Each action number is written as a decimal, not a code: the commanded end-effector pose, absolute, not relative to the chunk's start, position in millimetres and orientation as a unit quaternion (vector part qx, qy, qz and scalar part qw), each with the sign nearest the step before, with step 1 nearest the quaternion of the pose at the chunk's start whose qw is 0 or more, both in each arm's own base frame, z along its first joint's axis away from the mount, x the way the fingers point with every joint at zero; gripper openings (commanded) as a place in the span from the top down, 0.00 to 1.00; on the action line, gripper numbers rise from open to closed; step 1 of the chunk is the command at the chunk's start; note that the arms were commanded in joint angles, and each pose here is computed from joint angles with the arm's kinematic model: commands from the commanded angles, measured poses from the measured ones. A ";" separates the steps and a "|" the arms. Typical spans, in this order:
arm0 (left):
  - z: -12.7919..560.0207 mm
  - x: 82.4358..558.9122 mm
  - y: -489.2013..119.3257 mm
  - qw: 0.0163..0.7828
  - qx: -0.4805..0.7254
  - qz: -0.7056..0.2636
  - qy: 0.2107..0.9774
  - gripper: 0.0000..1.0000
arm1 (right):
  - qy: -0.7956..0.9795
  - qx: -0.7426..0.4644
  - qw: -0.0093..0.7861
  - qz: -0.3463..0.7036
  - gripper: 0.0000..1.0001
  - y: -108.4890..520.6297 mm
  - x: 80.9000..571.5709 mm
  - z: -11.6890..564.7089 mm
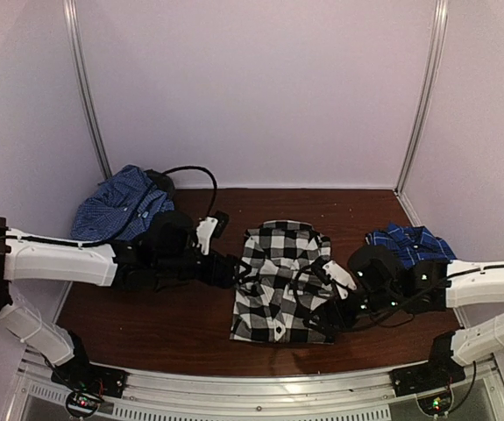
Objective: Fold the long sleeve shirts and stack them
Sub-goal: Pick up the 2/3-rectangle-folded shirt from the center of the board.
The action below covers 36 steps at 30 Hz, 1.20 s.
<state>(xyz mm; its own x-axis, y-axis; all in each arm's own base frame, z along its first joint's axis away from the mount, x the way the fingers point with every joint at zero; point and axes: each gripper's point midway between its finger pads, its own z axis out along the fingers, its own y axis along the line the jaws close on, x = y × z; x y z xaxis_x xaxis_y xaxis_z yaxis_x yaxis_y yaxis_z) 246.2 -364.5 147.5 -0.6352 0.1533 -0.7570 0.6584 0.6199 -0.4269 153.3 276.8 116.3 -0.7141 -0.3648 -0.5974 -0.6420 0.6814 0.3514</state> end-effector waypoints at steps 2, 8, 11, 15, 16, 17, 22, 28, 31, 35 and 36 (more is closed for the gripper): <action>186.7 271.7 -315.9 0.423 0.186 -0.291 0.838 0.06 | 0.888 -0.303 0.266 0.220 0.15 281.2 144.2 106.1; 186.2 276.3 -294.4 0.414 0.171 -0.268 0.853 0.06 | 0.884 -0.344 0.255 0.185 0.17 301.8 133.5 85.7; 179.4 274.0 -294.5 0.403 0.172 -0.269 0.858 0.06 | 0.888 -0.361 0.233 0.164 0.18 306.0 130.5 66.3; 172.3 271.0 -295.0 0.395 0.172 -0.273 0.860 0.06 | 0.893 -0.369 0.225 0.127 0.18 303.1 134.7 45.4; 170.6 269.9 -295.7 0.393 0.174 -0.275 0.860 0.06 | 0.893 -0.372 0.221 0.122 0.19 302.9 134.8 40.9; 168.3 268.6 -296.5 0.389 0.177 -0.277 0.861 0.06 | 0.893 -0.375 0.219 0.117 0.21 303.2 134.8 37.4; 164.1 258.8 -302.2 0.374 0.209 -0.288 0.856 0.05 | 0.894 -0.387 0.211 0.079 0.30 301.6 131.9 20.1; 197.4 241.3 -307.9 0.411 0.270 -0.332 0.805 0.05 | 0.892 -0.395 0.218 0.027 0.52 297.4 129.0 9.9; 218.9 231.6 -306.3 0.443 0.307 -0.342 0.770 0.05 | 0.891 -0.401 0.213 0.018 0.78 297.1 123.8 10.6; 238.2 215.4 -306.2 0.473 0.359 -0.355 0.721 0.07 | 0.887 -0.411 0.206 0.040 1.00 304.3 110.9 22.4; 240.2 210.1 -307.6 0.475 0.376 -0.359 0.710 0.08 | 0.885 -0.415 0.202 0.054 1.00 306.9 106.0 26.6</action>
